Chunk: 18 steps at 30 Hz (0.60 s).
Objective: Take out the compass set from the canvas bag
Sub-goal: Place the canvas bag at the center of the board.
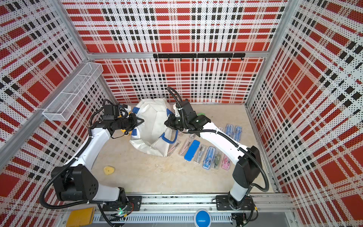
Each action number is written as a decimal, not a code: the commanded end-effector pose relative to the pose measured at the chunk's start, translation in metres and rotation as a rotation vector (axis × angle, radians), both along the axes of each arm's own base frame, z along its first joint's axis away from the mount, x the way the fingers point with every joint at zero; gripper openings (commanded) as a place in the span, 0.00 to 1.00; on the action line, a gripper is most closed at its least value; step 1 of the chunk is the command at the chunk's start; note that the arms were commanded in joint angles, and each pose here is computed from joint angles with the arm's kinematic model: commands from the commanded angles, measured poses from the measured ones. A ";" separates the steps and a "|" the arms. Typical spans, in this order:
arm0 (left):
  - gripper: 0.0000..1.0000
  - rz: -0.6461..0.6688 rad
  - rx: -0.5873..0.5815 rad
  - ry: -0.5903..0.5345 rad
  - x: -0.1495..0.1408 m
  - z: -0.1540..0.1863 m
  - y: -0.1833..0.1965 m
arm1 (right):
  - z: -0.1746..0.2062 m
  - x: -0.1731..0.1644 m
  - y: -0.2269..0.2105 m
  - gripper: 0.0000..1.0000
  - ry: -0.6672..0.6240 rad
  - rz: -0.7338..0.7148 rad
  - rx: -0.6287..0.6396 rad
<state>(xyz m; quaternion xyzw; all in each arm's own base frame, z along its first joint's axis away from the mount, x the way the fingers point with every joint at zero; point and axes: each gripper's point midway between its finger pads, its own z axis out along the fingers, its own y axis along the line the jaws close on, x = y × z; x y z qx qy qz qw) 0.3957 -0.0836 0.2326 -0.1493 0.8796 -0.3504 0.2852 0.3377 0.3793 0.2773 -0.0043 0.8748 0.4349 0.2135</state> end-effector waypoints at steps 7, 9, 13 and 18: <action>0.00 0.015 0.081 -0.011 0.006 0.008 0.007 | 0.002 0.010 0.023 0.04 0.022 0.030 0.068; 0.00 0.009 0.077 -0.007 0.008 0.007 0.006 | 0.000 0.015 0.024 0.04 0.030 0.024 0.076; 0.00 0.007 0.083 0.012 0.011 -0.001 0.006 | -0.008 0.028 0.023 0.05 0.052 0.003 0.089; 0.00 -0.005 0.090 0.025 0.021 -0.008 0.004 | -0.017 0.052 0.018 0.05 0.083 -0.009 0.095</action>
